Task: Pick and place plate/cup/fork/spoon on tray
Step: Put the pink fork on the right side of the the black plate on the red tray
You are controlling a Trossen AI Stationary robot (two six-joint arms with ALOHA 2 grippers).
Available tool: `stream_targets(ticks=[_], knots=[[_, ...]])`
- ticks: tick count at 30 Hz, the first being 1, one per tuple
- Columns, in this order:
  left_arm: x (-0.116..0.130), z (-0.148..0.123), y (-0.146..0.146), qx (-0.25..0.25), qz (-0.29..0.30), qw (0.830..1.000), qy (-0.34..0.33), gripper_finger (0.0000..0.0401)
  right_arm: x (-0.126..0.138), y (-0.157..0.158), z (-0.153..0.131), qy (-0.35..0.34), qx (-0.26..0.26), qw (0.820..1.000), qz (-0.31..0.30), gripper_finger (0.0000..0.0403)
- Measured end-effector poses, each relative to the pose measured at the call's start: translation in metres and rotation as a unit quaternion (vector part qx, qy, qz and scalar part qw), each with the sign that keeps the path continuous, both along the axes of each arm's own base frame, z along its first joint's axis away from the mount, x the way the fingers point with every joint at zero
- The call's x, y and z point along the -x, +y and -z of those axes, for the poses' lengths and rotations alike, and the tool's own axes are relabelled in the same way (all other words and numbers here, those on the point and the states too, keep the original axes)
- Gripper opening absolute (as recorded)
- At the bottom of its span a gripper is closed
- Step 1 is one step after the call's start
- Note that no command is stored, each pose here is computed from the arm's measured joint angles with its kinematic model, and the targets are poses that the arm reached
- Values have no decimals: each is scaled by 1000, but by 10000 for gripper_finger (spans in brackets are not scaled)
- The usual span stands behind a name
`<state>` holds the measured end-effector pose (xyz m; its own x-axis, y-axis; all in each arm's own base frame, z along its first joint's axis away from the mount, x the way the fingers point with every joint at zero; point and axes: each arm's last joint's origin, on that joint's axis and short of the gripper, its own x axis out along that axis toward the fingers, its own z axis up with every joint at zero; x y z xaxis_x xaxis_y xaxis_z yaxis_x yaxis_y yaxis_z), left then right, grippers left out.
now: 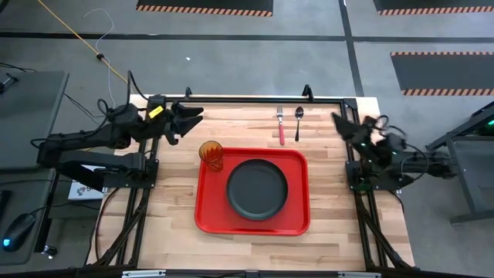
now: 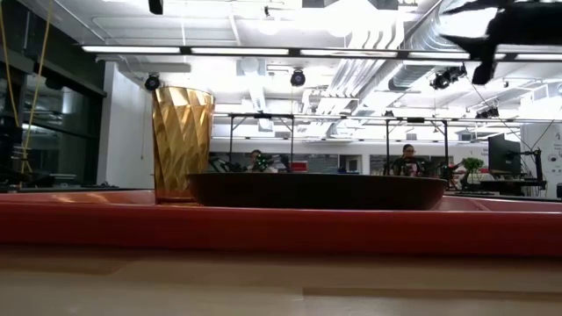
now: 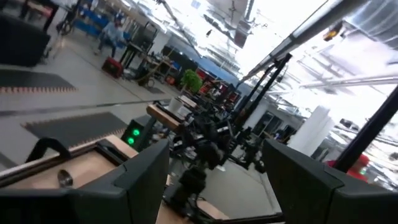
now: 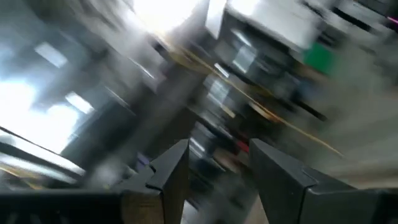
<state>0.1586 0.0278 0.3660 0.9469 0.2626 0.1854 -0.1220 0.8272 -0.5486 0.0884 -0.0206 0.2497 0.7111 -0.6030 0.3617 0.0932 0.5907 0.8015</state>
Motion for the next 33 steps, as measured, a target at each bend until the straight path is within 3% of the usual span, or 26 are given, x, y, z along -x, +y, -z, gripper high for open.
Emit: stream_targets(ticks=[3,6,13,17,22,27,33], knots=[[0,1,4,-8,-15,1000,7,248,-24,-3,-13,115,-55,992,-4,161],[-1,2,9,-18,-32,999,12,248,-50,-13,-21,229,-116,966,8,161],[2,8,18,-19,-53,997,50,248,-110,-61,-7,429,-286,857,-14,161],[2,11,19,-16,-54,996,66,248,-143,-95,15,503,-302,809,-40,161],[2,12,19,-35,-56,995,76,248,-177,-128,47,550,-339,763,-31,161],[2,12,19,-37,-56,995,76,248,-207,-147,74,604,-336,723,-23,161],[2,12,19,-37,-56,995,76,248,-229,-160,91,680,-332,654,-15,161]])
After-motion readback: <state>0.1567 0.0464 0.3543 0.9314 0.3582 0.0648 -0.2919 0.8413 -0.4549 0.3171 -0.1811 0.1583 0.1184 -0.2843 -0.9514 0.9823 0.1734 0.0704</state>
